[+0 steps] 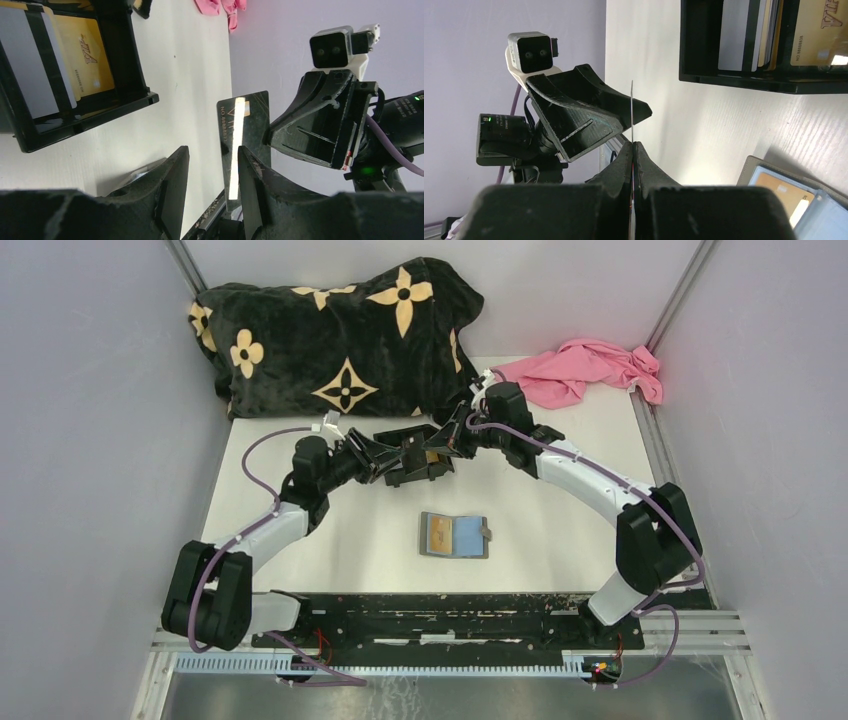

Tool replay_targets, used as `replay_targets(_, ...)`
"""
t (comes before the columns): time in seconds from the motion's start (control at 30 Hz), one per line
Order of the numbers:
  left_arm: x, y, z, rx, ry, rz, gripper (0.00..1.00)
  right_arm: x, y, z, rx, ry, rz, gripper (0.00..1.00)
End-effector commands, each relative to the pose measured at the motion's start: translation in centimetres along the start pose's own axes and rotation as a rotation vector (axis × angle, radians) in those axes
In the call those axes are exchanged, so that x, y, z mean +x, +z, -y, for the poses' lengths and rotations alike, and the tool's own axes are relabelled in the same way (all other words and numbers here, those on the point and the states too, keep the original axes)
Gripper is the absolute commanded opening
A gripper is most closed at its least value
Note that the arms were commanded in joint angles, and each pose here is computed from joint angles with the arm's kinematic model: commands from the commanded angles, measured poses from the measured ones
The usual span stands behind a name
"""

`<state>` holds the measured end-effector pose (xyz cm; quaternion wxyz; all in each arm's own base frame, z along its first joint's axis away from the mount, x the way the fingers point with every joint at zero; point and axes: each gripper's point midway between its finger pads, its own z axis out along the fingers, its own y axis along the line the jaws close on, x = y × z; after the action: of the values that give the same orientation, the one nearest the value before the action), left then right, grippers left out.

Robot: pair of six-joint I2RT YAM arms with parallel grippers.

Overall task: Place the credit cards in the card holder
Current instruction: Pick up the credit card from the storage box.

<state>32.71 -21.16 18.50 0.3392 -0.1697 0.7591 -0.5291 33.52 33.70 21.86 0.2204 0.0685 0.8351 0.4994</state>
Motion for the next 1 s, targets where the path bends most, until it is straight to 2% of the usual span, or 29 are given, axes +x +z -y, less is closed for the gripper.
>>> replay_targets(0.0, 0.0, -0.1, 1.7, 0.083, -0.022, -0.009, 0.48, -0.3, 0.4, -1.0, -0.064, 0.012, 0.0, 0.01)
replay_targets(0.47, 0.7, 0.1, 2.2, 0.156, -0.053, -0.048, 0.45, 0.4, 1.6, -0.8, -0.115, 0.079, -0.05, 0.01)
replay_targets(0.6, 0.9, 0.1, 2.3, 0.165, -0.049, -0.054, 0.35, 0.6, 1.9, -0.5, -0.116, 0.09, -0.059, 0.01)
replay_targets(0.8, 1.0, 0.3, 1.9, 0.162, -0.051, -0.063, 0.11, 0.7, 2.0, -0.4, -0.112, 0.092, -0.069, 0.01)
replay_targets(0.87, 1.1, 0.4, 1.8, 0.16, -0.049, -0.064, 0.06, 0.8, 2.1, -0.1, -0.099, 0.093, -0.082, 0.07)
replay_targets(0.97, 1.1, 0.5, 1.6, 0.151, -0.039, -0.07, 0.03, 0.8, 2.0, 0.4, -0.07, 0.086, -0.084, 0.27)
